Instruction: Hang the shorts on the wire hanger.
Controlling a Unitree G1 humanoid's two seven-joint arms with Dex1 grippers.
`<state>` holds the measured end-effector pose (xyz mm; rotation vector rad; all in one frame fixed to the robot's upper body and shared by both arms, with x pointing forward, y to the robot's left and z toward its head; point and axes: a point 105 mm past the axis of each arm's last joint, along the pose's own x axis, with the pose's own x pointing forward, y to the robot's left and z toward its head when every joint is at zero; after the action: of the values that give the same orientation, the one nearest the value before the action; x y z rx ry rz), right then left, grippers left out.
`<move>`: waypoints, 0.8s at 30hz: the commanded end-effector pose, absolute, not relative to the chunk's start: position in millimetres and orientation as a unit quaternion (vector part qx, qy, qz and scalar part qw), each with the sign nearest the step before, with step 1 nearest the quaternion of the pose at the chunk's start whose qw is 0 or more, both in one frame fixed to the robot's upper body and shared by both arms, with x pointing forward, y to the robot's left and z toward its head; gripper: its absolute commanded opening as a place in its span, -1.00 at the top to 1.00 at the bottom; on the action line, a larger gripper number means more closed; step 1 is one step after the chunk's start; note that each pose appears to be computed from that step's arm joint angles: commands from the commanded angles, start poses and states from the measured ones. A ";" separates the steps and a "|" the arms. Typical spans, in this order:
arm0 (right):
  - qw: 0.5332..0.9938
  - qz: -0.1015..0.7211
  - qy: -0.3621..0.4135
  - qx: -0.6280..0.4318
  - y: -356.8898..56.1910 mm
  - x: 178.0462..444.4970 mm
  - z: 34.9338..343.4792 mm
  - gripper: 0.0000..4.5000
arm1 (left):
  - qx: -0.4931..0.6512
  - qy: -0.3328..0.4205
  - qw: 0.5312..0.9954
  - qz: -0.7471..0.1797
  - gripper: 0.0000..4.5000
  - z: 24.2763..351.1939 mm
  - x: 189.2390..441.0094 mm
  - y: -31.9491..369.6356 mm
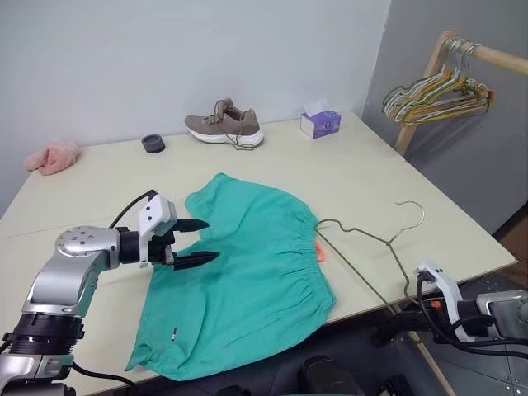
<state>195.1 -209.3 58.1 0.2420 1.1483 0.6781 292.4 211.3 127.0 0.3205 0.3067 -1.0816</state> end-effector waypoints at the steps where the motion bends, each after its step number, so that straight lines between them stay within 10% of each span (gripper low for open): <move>1: 0.781 0.312 0.528 0.117 -208.1 199.9 60.1 1.00 | 0.166 0.127 0.832 -0.514 -0.87 135.3 293.6 208.5; 24: 0.775 0.334 0.519 0.137 -199.7 194.1 63.5 1.00 | 0.161 0.119 0.825 -0.529 -0.94 140.2 291.2 206.4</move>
<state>191.8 -206.6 56.3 0.3080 1.1483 0.6828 287.7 205.6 131.5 0.3138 0.2897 -1.1347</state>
